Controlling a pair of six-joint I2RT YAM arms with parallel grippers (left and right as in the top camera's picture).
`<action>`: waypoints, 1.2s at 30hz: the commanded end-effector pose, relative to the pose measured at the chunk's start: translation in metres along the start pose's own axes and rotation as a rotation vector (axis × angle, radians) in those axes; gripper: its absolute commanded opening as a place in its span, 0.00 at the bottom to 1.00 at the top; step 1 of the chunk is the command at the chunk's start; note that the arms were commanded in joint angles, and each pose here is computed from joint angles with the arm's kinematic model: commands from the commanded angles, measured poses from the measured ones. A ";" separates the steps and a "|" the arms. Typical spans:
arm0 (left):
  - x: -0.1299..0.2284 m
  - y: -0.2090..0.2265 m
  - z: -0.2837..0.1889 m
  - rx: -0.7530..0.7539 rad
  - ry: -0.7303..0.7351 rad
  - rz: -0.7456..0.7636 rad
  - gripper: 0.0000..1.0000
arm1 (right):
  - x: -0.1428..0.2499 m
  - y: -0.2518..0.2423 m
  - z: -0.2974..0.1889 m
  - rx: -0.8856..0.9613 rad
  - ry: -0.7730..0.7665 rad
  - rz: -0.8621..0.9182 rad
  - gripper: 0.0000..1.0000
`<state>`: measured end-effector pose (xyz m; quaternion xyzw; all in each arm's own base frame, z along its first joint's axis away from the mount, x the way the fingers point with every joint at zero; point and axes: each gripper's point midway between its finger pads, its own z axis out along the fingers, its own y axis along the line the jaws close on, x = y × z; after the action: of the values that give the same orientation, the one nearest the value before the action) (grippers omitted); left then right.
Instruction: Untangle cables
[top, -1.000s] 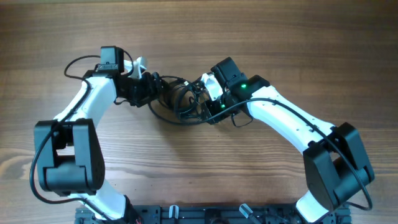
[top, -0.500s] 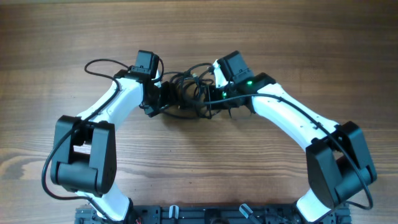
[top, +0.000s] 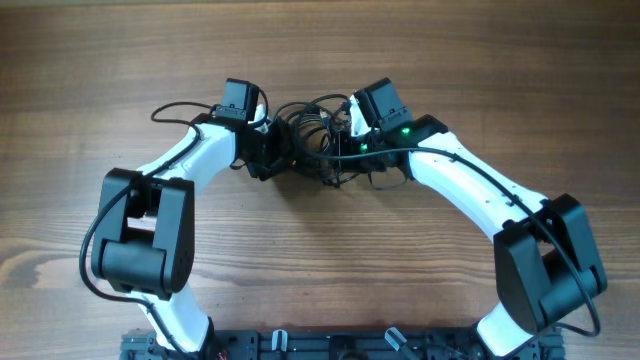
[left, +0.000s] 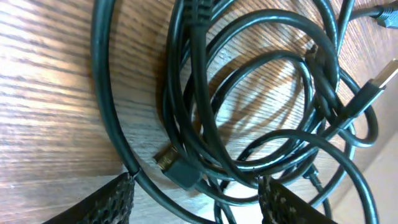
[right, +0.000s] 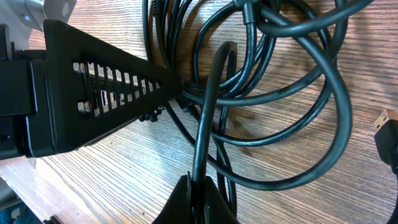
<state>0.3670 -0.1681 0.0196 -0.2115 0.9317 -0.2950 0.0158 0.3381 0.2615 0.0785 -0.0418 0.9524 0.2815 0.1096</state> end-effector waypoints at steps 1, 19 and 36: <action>-0.008 0.013 0.009 -0.081 -0.066 -0.087 0.61 | 0.000 0.006 -0.004 -0.025 -0.002 0.005 0.04; -0.010 0.018 0.000 0.203 0.150 -0.077 0.16 | -0.016 0.008 -0.037 -0.315 0.051 0.069 0.04; 0.044 -0.015 -0.062 0.259 0.343 -0.353 0.60 | -0.044 0.034 -0.046 -0.438 0.013 0.304 0.04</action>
<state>0.3328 -0.1396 0.0780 -0.2839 0.8398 -0.4467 -0.1212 0.3687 0.2601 0.1320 0.0602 0.8762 0.4742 0.0611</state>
